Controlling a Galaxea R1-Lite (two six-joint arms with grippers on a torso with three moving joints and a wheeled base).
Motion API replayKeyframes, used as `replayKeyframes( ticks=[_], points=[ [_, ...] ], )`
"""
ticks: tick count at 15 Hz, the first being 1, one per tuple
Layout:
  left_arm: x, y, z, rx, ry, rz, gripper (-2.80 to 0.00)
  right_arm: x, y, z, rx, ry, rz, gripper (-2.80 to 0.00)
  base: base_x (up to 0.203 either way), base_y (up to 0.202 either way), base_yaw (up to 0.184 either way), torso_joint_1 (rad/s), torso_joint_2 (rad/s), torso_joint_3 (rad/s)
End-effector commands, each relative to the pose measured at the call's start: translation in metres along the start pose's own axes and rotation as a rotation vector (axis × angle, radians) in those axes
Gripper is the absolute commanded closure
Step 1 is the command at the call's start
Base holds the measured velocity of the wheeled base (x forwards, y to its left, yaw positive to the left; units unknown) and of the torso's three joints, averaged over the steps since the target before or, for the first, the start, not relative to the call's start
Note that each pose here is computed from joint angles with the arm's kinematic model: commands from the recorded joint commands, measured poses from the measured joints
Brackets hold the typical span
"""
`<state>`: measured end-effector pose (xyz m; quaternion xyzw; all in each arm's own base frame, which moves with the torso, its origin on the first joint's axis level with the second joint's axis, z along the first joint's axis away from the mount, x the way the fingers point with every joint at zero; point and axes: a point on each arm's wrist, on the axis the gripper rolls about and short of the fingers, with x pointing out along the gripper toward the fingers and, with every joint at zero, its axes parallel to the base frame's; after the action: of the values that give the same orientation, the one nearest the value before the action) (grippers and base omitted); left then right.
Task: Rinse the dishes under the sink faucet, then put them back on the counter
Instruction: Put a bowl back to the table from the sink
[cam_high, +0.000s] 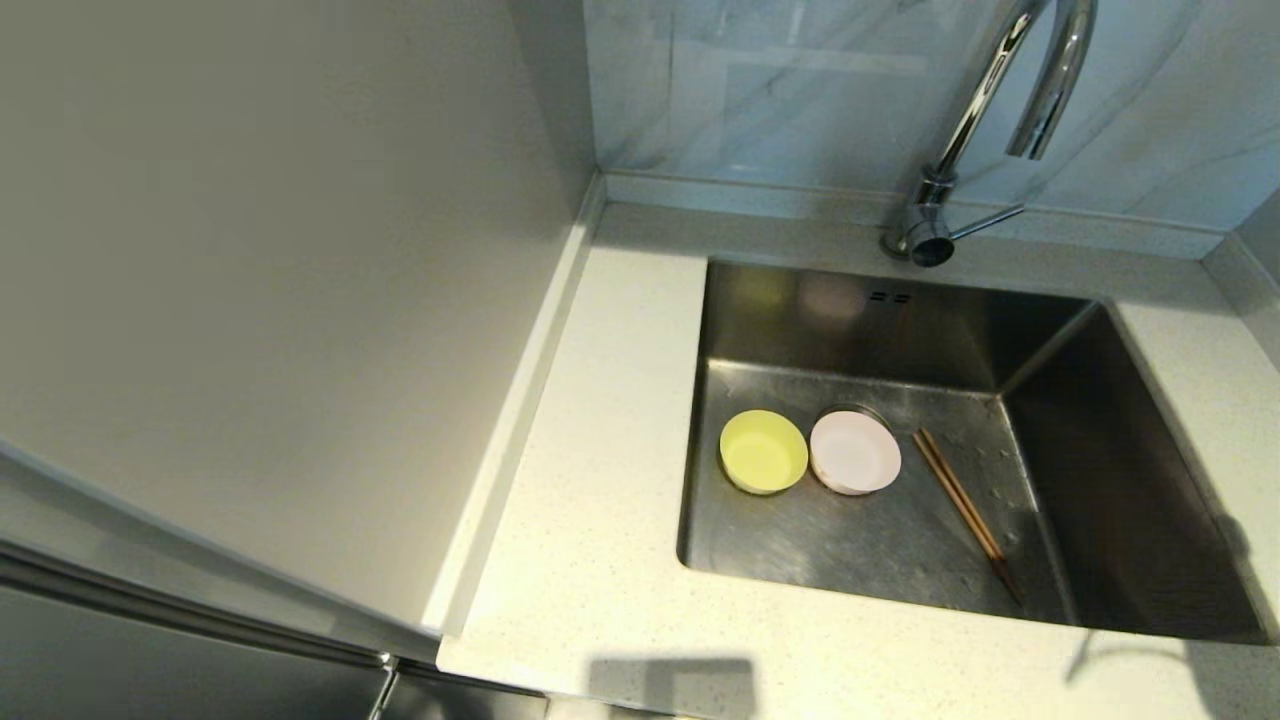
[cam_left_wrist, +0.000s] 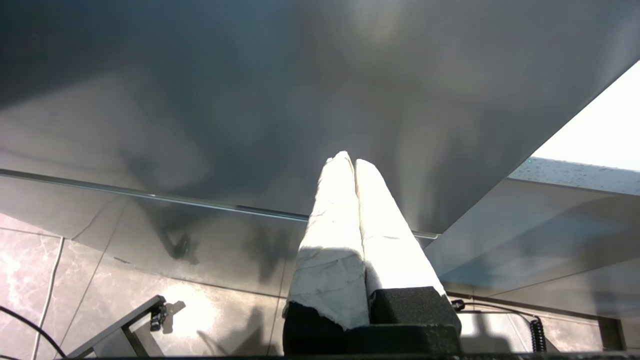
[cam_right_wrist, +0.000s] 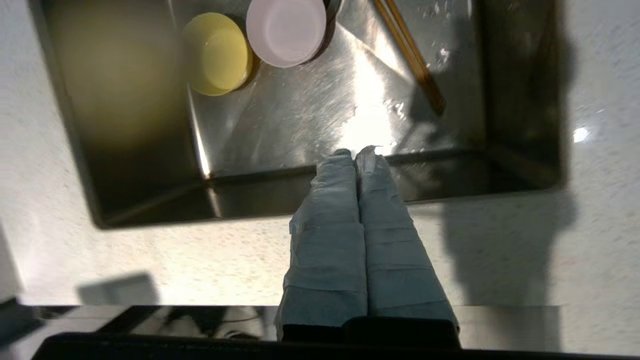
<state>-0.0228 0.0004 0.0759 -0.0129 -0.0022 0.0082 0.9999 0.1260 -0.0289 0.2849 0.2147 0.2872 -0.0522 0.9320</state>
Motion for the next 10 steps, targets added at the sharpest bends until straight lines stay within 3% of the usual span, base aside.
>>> replayKeyframes(
  ticks=[1, 4, 10],
  points=[
    [0.000, 0.000, 0.000, 0.000, -0.003, 0.000, 0.00, 0.025, 0.001, 0.018, 0.067, 0.066, -0.003, 0.00, 0.000, 0.000, 0.000, 0.000, 0.00, 0.000],
    [0.000, 0.000, 0.000, 0.000, -0.003, 0.000, 0.00, 0.042, 0.006, 0.038, 0.133, 0.078, 0.020, 0.00, 0.000, 0.000, 0.000, 0.000, 0.00, 0.000],
    [0.000, 0.000, 0.000, 0.000, -0.003, 0.000, 0.00, 0.048, 0.007, 0.030, 0.140, 0.118, 0.024, 0.00, 0.000, 0.000, 0.000, 0.000, 0.00, 0.000]
  ],
)
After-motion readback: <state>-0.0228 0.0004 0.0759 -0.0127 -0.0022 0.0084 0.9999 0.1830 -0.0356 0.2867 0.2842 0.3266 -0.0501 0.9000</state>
